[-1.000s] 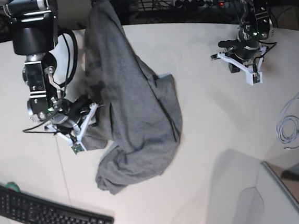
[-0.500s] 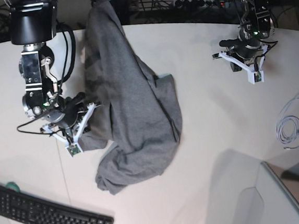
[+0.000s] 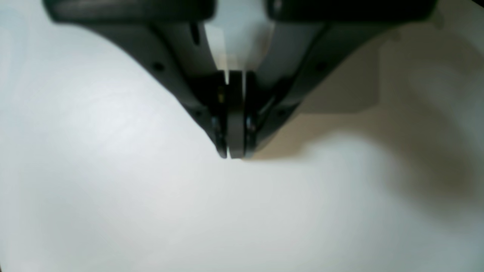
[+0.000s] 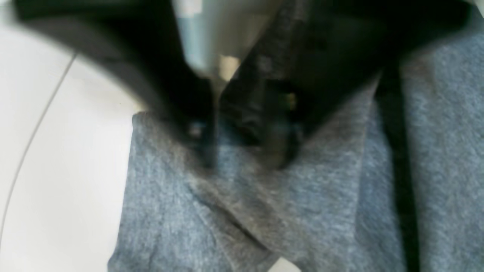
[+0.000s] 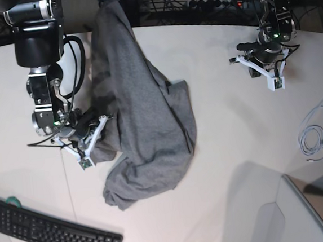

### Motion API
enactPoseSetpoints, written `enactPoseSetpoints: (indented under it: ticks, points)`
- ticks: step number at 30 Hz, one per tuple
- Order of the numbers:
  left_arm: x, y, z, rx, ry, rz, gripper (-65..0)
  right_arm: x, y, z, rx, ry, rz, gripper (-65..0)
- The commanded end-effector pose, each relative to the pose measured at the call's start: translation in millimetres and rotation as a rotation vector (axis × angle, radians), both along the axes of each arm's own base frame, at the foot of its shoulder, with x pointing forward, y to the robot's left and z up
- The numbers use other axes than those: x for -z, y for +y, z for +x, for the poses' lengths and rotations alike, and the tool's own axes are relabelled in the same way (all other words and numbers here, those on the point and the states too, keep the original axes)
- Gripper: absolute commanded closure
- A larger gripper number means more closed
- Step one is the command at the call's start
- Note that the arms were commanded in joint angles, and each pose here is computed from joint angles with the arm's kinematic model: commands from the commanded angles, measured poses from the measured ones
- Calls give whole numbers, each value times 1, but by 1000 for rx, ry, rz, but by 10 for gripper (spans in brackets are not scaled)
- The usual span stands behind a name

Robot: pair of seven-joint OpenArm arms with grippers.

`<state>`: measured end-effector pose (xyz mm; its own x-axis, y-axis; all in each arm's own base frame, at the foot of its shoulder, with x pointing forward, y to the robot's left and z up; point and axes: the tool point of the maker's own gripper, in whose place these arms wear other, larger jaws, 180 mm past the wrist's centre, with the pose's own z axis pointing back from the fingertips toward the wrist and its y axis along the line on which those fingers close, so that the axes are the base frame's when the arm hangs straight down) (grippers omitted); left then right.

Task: Layout the t-shirt on the table in an organized manner, then fold the t-shirt properly
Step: 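Lift the shirt with the right gripper and release with the left, then regrasp the shirt edges with both grippers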

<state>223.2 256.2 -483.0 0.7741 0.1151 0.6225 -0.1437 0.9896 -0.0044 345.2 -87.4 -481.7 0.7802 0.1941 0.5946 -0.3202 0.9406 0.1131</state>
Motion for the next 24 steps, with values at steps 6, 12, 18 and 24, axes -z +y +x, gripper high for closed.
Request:
enactPoseSetpoints:
  ticks: [6, 12, 18, 24]
  points:
    - [-8, 4, 8, 5, -36, 15, 0, -34, -3, 12, 7, -128, 1, 0]
    - [-10, 3, 10, 8, -43, 14, 0, -73, -8, 6, 10, -253, -23, 0]
    - [-10, 2, 10, 10, -43, 14, 0, -121, -60, -1, 132, -325, -104, 0]
    - [-10, 2, 9, 10, -41, 14, 0, -130, -95, -7, 219, -286, -151, -9]
